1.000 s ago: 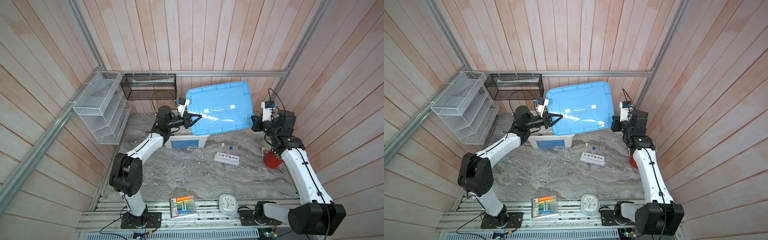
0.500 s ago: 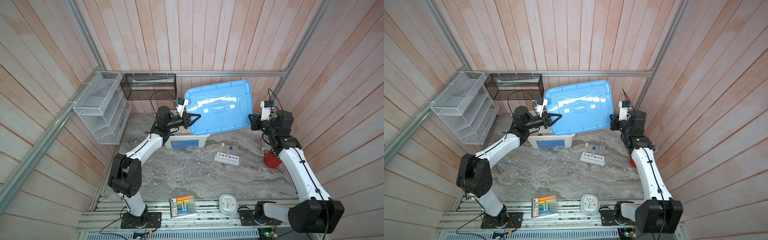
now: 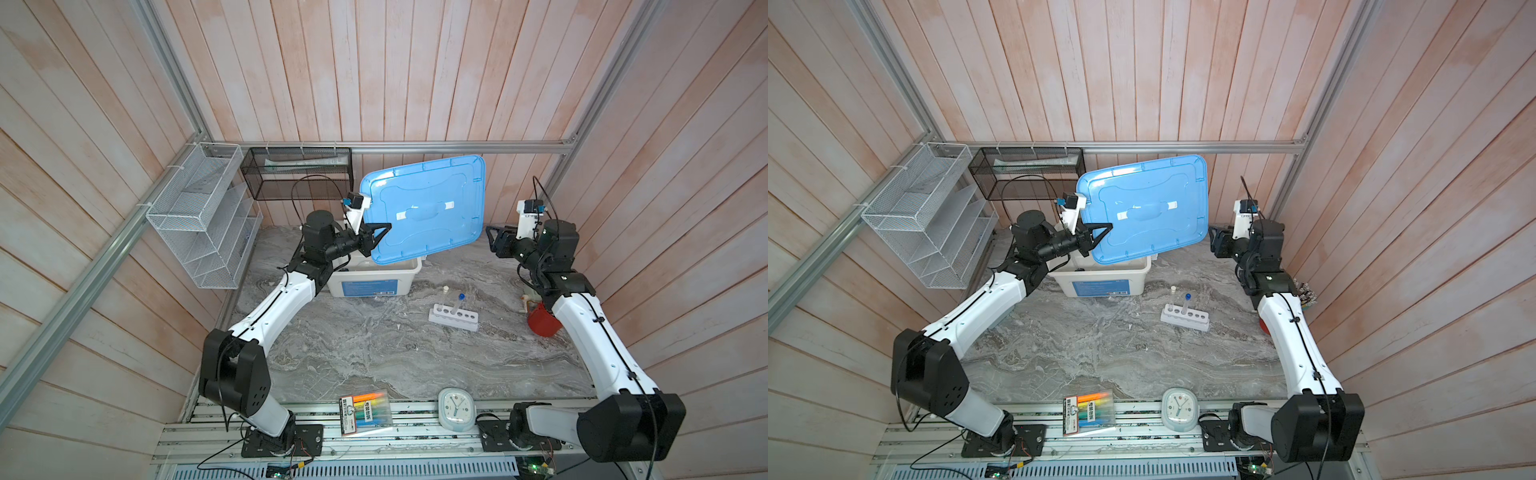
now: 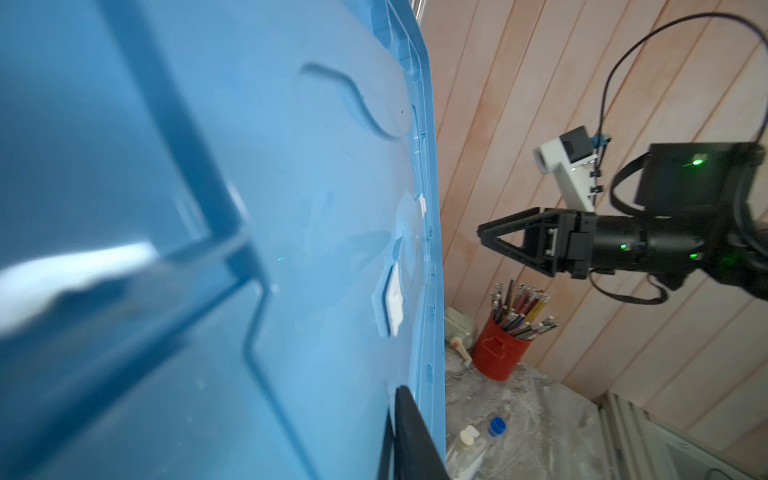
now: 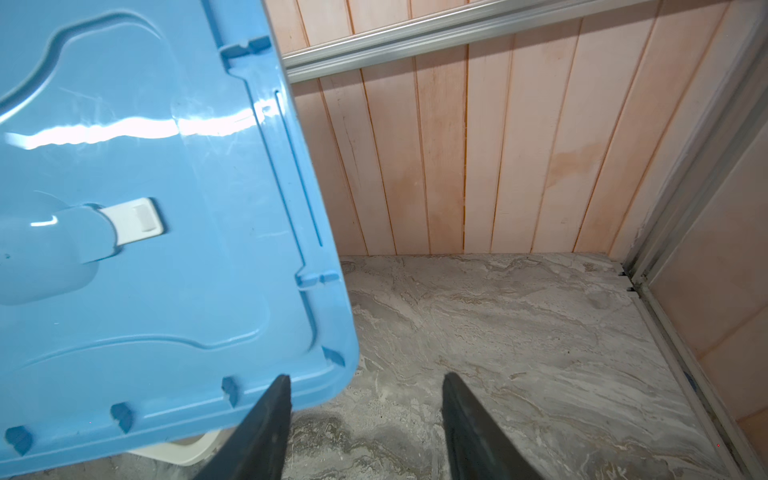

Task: Organize the chemistry lab equipment

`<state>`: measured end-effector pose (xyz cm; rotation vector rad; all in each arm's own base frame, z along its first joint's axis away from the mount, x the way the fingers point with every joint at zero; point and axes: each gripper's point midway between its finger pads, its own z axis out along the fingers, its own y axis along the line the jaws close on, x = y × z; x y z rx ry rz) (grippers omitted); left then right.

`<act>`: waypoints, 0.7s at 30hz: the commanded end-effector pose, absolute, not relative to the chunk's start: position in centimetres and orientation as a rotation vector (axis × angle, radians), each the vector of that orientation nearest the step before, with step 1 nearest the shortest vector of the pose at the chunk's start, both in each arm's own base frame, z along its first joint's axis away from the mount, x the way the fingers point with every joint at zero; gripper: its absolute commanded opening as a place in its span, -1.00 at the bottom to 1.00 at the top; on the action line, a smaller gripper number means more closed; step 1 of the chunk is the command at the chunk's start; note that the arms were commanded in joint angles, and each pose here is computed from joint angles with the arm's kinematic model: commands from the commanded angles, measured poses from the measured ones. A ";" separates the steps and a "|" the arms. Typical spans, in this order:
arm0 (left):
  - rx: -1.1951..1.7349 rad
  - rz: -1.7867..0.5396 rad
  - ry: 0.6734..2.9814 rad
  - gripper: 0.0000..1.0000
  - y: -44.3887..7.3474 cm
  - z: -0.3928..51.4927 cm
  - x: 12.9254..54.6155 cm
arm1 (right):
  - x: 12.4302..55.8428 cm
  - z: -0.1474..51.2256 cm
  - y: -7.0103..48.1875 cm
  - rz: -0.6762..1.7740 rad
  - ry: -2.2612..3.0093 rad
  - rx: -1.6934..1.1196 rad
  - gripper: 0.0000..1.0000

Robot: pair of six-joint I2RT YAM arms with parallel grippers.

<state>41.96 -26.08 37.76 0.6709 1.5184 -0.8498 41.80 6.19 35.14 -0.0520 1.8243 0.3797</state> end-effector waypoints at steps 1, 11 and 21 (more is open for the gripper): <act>0.664 -0.491 1.457 -1.00 -22.7 40.6 42.4 | 41.1 37.6 5.2 0.337 1.777 -0.002 0.22; 0.711 0.064 1.303 -1.00 -18.3 44.1 38.6 | 40.4 40.5 8.3 0.582 1.700 -0.060 0.23; 0.821 0.491 1.183 -1.00 -17.9 42.5 36.7 | 37.5 43.8 14.1 1.176 1.554 -0.166 0.69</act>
